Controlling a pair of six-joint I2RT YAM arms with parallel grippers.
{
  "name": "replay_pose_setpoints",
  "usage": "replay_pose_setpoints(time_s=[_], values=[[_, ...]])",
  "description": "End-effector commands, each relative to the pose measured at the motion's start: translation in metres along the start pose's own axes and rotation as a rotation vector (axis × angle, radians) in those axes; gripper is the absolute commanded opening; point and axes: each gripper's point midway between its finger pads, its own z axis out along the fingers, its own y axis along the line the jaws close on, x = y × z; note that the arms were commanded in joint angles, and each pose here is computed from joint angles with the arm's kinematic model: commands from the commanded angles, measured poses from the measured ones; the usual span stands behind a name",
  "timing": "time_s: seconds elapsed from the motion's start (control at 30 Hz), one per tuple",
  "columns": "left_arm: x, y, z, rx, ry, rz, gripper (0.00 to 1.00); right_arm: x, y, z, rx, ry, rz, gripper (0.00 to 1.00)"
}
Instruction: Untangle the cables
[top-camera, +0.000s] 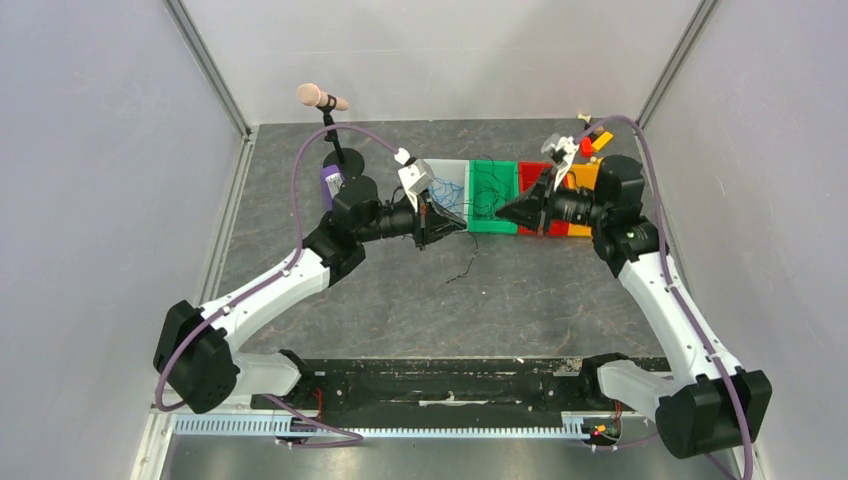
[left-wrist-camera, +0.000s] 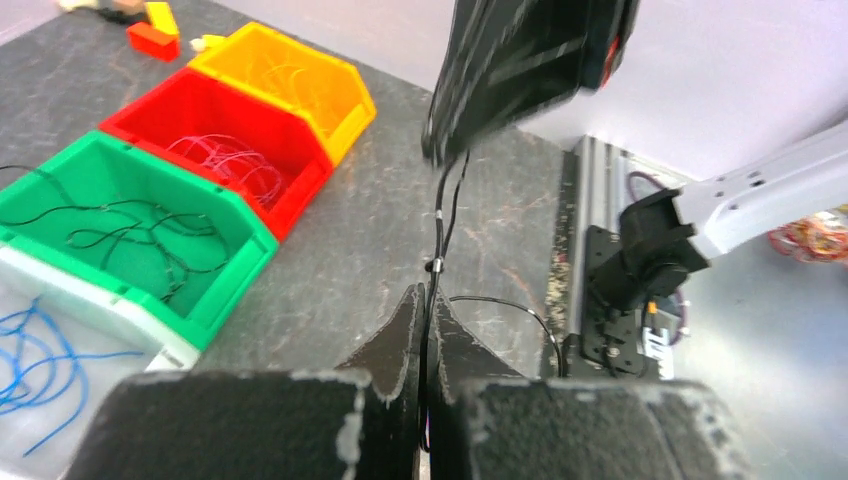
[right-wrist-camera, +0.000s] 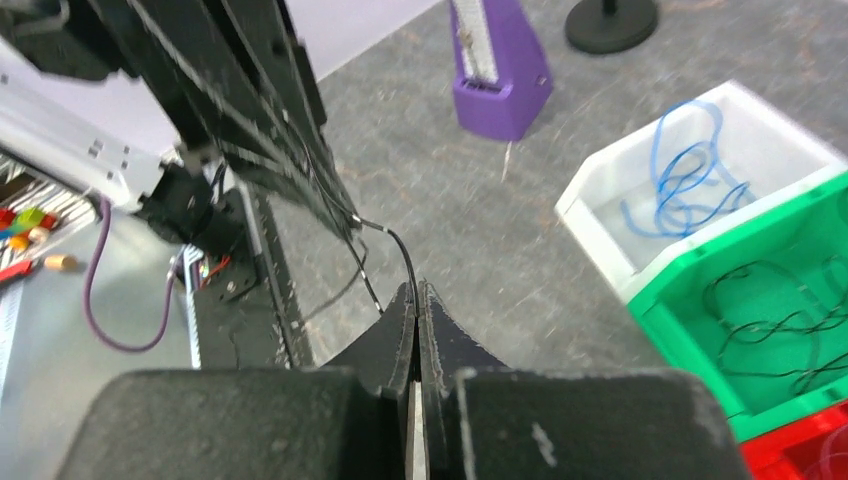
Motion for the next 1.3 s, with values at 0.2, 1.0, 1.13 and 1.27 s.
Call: replay_pose_setpoints(time_s=[0.2, 1.0, 1.13, 1.27], values=[[-0.081, -0.010, 0.014, 0.087, -0.191, -0.093, 0.02, 0.073, 0.048, 0.014, -0.135, 0.118, -0.006, 0.00], [-0.022, 0.005, 0.001, 0.073, 0.086, 0.182, 0.02, 0.002, 0.024, -0.028, 0.012, 0.233, -0.326, 0.69], [-0.019, 0.000, 0.002, 0.114, 0.109, 0.190, 0.02, -0.011, 0.038, -0.019, -0.038, 0.192, -0.330, 0.74], [-0.017, -0.011, 0.004, 0.180, 0.125, 0.208, 0.02, -0.014, 0.049, -0.003, -0.092, 0.171, -0.315, 0.63]])
